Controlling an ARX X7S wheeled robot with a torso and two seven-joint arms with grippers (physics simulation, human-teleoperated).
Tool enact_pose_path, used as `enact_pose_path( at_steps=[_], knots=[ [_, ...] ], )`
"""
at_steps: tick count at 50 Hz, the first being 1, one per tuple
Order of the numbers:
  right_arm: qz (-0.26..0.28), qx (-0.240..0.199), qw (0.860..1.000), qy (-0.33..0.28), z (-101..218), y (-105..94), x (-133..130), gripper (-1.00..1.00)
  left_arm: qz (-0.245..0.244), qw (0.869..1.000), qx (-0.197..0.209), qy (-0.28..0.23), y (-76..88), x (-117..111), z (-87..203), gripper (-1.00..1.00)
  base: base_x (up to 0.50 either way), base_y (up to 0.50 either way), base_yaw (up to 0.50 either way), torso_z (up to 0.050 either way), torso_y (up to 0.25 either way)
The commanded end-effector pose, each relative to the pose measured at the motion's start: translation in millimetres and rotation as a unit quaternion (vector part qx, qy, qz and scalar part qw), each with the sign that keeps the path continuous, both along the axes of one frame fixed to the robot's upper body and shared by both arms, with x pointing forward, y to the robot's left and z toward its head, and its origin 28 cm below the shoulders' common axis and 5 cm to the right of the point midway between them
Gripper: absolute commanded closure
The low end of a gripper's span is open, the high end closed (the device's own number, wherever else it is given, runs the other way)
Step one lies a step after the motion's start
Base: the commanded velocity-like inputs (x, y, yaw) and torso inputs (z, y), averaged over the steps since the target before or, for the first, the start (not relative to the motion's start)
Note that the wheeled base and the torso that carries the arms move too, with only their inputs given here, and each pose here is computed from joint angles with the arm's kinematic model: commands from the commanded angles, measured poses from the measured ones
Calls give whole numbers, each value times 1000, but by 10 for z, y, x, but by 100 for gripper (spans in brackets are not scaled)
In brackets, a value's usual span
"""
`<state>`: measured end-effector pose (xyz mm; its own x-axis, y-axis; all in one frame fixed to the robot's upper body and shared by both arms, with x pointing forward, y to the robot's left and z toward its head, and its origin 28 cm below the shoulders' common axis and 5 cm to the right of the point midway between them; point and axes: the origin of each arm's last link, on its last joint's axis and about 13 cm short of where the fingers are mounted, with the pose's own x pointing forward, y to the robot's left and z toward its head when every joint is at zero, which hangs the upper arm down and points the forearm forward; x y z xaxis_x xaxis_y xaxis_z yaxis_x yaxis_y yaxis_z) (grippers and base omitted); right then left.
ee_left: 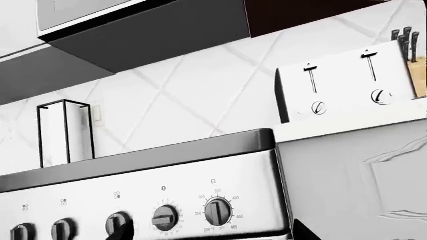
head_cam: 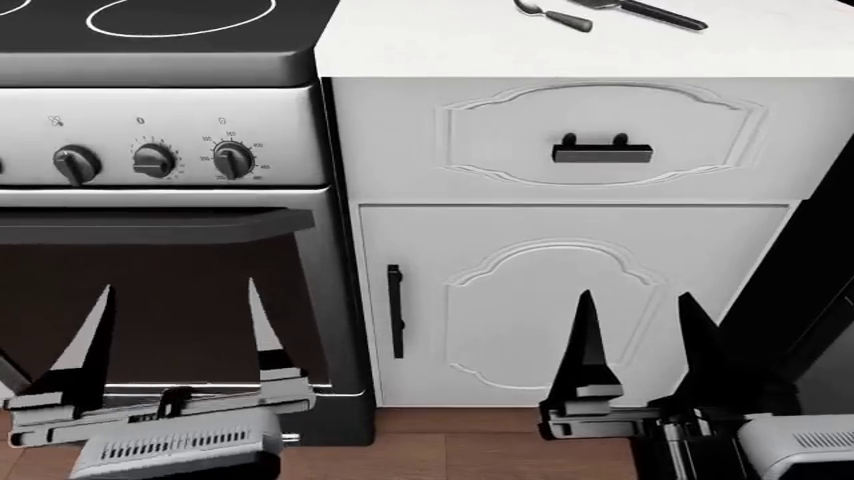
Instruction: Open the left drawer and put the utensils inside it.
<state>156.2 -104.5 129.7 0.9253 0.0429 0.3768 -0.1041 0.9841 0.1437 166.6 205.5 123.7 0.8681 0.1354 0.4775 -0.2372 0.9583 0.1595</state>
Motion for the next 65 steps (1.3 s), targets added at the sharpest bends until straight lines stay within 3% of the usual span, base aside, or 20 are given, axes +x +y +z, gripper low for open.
enact_pose_path(
  at_steps=[1,6,10,12,15,19,30,65],
  knots=[
    [-1,7,1000,-4,25,-15,-5,-100,187,979,-39,-68,86,-262,-122,-100,0,0,0,0,0],
    [-3,6,1000,-4,22,-10,-3,-100,275,950,-57,-137,192,-464,-212,-100,0,0,0,0,0],
    [-7,4,1000,-3,15,-8,3,-100,349,919,-45,-176,270,-577,-283,-100,0,0,0,0,0],
    [-11,3,1000,-3,13,-9,9,-100,339,918,-74,-191,298,-571,-363,-100,0,0,0,0,0],
    [-14,2,1000,-3,15,-12,9,-100,346,905,-149,-199,341,-564,-525,-100,0,0,0,0,0],
    [-19,1,1000,-1,7,-12,19,-100,369,890,-186,-194,375,-575,-661,-100,0,0,0,0,0],
    [-23,7,1000,-4,15,-15,23,-100,387,882,-208,-172,403,-539,-829,-100,1,0,0,0,0],
    [-15,4,1000,-13,36,-14,0,-100,373,888,-214,-161,401,-519,-816,-100,187,43,0,0,0]
  ],
)
